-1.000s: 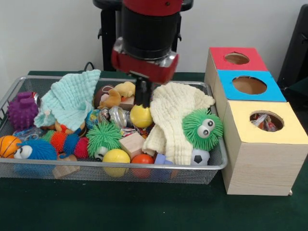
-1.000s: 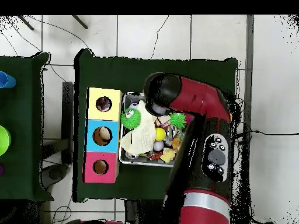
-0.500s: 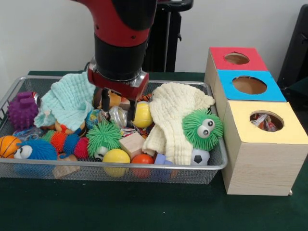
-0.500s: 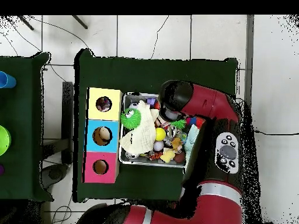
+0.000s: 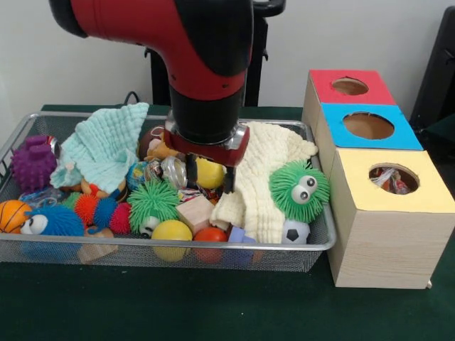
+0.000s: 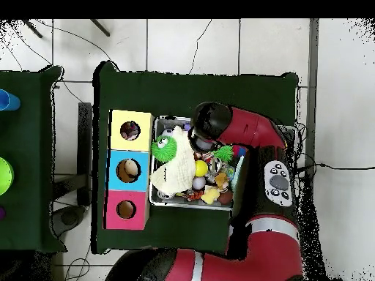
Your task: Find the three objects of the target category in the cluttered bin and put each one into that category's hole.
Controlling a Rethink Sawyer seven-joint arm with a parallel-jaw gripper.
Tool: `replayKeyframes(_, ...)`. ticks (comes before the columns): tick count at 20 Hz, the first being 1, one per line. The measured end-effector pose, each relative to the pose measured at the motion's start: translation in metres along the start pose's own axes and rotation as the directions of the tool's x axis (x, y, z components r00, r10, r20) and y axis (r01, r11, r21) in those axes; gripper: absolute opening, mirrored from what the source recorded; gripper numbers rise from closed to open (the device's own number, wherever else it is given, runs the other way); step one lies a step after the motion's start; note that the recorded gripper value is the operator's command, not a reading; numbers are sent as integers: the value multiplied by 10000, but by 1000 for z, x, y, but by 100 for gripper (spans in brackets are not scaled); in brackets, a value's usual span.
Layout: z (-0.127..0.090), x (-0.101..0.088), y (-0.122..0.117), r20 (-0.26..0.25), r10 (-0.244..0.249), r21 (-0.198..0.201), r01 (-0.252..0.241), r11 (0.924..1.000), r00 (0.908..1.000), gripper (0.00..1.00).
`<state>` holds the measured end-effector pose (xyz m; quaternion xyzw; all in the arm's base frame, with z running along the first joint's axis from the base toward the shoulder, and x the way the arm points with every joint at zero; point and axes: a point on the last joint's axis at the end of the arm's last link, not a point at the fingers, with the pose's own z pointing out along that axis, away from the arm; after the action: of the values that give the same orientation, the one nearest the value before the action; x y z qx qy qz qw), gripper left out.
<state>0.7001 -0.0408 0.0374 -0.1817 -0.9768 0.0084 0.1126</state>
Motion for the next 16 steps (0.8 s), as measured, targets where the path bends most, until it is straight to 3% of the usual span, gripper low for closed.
replayKeyframes(7, 18, 9, 22, -255, -295, -363, 285, 9989, 9992, 100)
replayKeyframes(16, 43, 18, 23, -527, -668, -54, 666, 9978, 9964, 100)
